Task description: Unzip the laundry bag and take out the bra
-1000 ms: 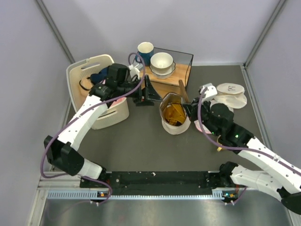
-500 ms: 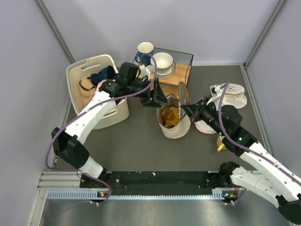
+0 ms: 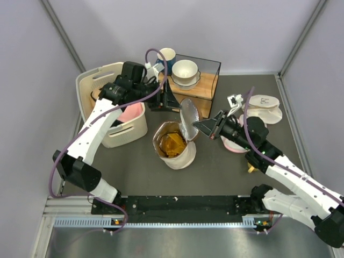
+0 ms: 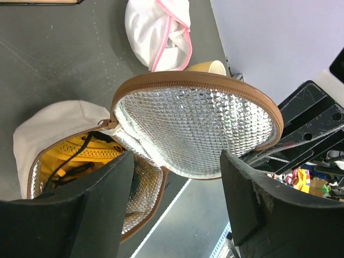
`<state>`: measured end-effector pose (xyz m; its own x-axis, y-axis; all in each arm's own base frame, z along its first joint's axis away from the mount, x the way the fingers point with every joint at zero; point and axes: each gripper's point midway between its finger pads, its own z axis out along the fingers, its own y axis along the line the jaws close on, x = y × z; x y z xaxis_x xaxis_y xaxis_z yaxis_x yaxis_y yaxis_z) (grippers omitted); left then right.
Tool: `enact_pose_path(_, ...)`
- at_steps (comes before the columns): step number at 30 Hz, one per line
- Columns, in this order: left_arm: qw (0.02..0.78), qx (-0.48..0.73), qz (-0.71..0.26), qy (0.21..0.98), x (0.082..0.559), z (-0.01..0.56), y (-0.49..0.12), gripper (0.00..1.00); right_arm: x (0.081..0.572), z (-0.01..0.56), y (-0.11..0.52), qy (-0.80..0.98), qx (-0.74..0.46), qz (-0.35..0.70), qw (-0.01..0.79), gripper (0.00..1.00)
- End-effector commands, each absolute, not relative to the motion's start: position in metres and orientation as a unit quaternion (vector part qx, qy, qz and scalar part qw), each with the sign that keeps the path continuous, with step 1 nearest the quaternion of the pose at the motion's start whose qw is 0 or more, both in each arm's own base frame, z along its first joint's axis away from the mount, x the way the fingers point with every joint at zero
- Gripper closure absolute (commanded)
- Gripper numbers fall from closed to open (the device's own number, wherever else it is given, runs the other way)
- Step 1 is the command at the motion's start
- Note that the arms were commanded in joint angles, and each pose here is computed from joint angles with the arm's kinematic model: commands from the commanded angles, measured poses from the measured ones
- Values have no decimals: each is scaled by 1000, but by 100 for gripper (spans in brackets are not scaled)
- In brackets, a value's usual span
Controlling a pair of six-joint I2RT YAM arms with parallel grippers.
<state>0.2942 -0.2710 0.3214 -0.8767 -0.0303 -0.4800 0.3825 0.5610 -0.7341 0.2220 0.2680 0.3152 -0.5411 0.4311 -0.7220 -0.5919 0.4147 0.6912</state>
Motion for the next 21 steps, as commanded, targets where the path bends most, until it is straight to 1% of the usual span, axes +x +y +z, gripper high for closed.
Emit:
enact_pose_path(1,247,124,-466,841,281,340,-266,31,226,328,264,678,-59,538,498,100)
enact_pose_path(2,244,127,-470,839,280,338,-267,32,229,319,262,685,-55,531,496,100)
enact_pose_path(3,227,126,-472,843,274,324,-268,34,230,299,260,699,-48,522,487,100)
enact_pose_path(5,225,149,-475,837,264,318,-270,40,233,283,257,713,-34,511,479,100)
enact_pose_path(9,193,204,-441,852,233,276,-276,41,230,264,254,727,-25,503,468,100)
enact_pose_path(10,194,202,-415,866,237,261,-275,41,230,265,253,726,-25,502,470,100)
enact_pose_path(12,174,197,-394,881,232,239,-280,41,230,261,251,731,-27,494,470,100)
enact_pose_path(14,166,174,-373,896,235,223,-285,44,230,260,250,733,-29,490,471,100)
enact_pose_path(16,174,153,-358,905,242,210,-288,47,230,258,248,736,-27,485,472,100)
enact_pose_path(17,192,131,-325,917,253,201,-281,51,229,260,247,734,-27,485,474,100)
enact_pose_path(21,213,96,-274,933,268,181,-269,52,227,263,240,734,-23,476,484,100)
